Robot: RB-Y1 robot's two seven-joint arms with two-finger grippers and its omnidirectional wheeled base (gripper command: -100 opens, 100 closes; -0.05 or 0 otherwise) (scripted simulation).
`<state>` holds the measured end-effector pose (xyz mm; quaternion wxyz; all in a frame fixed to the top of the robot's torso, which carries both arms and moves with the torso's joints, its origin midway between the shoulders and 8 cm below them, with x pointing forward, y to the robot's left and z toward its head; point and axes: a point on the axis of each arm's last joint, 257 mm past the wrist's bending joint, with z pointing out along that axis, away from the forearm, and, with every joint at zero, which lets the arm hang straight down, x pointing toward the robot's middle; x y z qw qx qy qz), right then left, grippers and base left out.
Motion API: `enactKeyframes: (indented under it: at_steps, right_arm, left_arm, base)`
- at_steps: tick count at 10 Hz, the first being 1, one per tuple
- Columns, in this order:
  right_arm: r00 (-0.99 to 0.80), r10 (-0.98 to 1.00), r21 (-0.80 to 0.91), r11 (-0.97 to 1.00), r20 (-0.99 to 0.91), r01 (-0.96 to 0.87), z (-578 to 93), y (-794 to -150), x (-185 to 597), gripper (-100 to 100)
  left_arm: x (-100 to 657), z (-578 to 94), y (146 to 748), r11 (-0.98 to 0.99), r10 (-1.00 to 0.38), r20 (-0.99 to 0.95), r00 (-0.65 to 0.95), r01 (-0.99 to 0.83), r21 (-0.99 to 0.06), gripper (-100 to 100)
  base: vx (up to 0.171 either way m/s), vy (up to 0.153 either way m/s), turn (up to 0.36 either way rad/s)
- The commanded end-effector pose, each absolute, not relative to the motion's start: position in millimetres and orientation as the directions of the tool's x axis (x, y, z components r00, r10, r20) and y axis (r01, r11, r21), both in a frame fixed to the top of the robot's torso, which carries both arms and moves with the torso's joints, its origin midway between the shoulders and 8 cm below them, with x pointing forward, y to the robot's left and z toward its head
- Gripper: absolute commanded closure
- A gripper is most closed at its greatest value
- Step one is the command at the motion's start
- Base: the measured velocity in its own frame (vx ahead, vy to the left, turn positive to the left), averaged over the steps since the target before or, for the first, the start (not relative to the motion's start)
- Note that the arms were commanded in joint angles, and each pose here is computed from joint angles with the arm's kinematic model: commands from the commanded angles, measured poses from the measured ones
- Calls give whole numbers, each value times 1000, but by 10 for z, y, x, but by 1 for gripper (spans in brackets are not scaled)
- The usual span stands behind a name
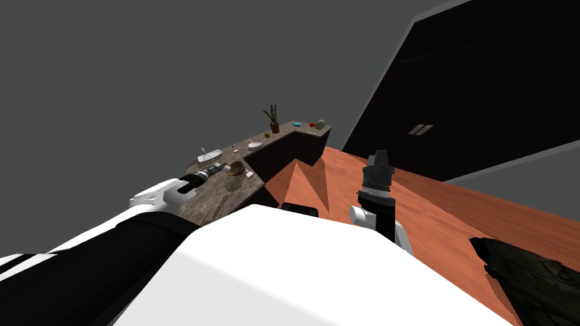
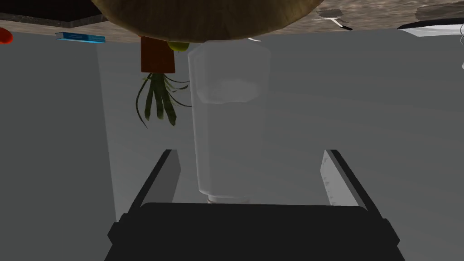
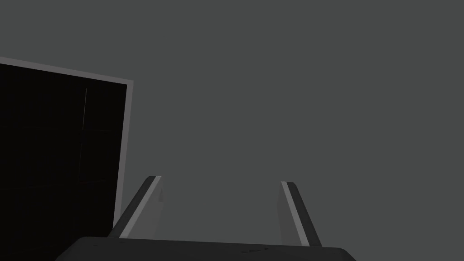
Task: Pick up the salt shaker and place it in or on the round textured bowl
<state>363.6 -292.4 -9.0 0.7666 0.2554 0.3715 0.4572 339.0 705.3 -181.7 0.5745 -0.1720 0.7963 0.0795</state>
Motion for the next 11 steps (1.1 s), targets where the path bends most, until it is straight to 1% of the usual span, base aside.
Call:
enactKeyframes:
  at_steps: [1, 2, 3, 4, 11]
  right_arm:
    - [306, 891, 731, 451, -336, -511, -90, -2924, 3636, 0]
    - [306, 891, 731, 451, -336, -511, -90, -2924, 3636, 0]
    - [306, 891, 731, 451, -336, -511, -90, -2924, 3636, 0]
    - [306, 891, 731, 451, -336, -511, -90, -2924, 3636, 0]
    - [306, 891, 731, 451, -336, -511, -90, -2924, 3636, 0]
  left_arm:
    - [3390, -1817, 7053, 928, -183, -942, -281, -365, -71, -100]
    - [3390, -1817, 7053, 928, -183, -942, -281, -365, -71, -100]
    - [3390, -1817, 7053, 928, -183, -942, -281, -365, -71, 0]
    - [3460, -1642, 7047, 933, -173, -945, -276, -354, -67, -100]
    - [3746, -1097, 6910, 952, -145, -952, -269, -301, -60, -100]
  base:
    - [0, 0, 0]
    - [0, 0, 0]
    - [0, 0, 0]
    - [-3, -15, 97]
    - [-2, -19, 87]
